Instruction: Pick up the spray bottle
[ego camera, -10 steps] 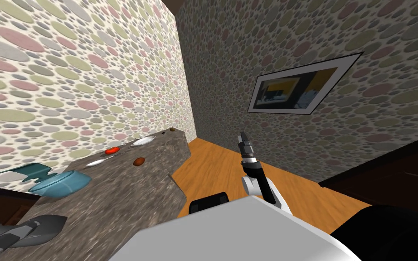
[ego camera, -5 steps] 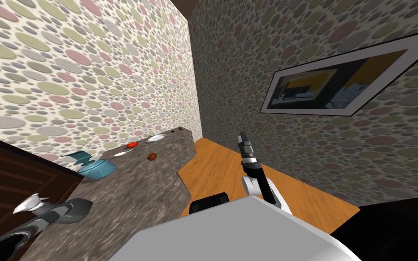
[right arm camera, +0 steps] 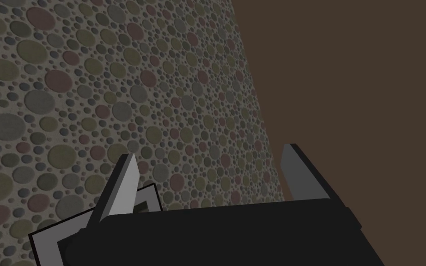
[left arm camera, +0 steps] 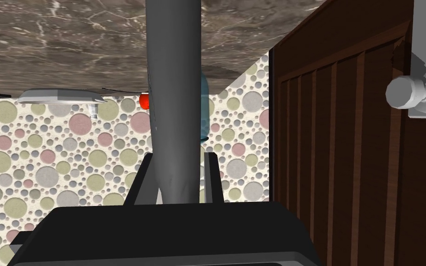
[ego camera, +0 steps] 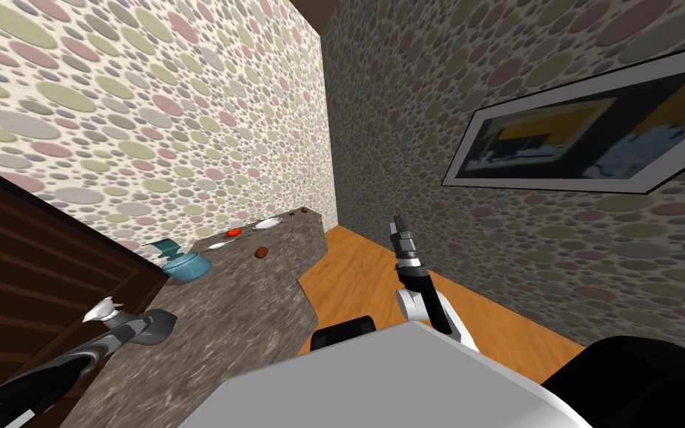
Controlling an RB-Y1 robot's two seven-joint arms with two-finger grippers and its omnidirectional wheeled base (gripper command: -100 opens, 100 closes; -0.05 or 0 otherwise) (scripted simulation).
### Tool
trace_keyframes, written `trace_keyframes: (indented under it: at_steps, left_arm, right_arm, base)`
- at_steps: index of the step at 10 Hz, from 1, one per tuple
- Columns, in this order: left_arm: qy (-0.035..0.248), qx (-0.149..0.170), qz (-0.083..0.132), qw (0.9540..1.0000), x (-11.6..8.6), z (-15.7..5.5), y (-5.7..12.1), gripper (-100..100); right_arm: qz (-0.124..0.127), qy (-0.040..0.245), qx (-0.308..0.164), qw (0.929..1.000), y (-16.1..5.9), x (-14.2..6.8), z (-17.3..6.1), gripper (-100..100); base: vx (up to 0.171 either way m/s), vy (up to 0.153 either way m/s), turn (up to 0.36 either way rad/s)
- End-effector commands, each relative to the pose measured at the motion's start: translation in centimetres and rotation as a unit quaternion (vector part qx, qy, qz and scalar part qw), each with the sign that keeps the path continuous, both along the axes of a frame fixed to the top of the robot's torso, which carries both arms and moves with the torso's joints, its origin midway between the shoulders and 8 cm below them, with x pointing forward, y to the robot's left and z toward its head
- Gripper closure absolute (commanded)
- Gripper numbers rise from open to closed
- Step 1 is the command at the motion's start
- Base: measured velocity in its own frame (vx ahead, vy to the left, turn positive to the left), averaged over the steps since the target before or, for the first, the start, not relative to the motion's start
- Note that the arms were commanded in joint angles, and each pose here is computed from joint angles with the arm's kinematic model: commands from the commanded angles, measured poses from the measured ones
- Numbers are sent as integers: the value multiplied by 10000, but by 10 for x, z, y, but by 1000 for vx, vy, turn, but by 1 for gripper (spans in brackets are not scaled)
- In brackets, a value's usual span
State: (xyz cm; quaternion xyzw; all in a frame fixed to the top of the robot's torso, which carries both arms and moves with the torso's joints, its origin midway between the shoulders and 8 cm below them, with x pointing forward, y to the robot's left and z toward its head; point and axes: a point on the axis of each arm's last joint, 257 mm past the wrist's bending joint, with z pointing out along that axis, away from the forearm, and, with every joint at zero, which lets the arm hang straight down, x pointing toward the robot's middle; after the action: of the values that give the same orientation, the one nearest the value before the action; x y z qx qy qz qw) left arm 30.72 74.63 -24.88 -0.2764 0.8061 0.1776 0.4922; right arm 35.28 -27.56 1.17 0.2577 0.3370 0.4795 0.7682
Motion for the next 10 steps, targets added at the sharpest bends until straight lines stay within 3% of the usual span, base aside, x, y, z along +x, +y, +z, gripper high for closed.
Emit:
trace_keyframes:
  at_steps: [1,5,6,10]
  left_arm:
    - [-11,-19,-133,9999,10,2,-15,100]
    - [-42,-11,-604,9982,47,6,-67,100]
    - [-54,-18,-628,9980,49,6,-69,100]
    - [-97,22,-1001,9949,74,12,-116,100]
  right_arm:
    - [0,0,0,10000,0,0,0,0]
    - [0,0,0,10000,0,0,0,0]
    - [1,-1,0,10000,0,0,0,0]
    - [0,0,0,10000,0,0,0,0]
  base:
    - [53,31,199]
    - [62,35,238]
    - [19,14,-5]
    - [55,32,237]
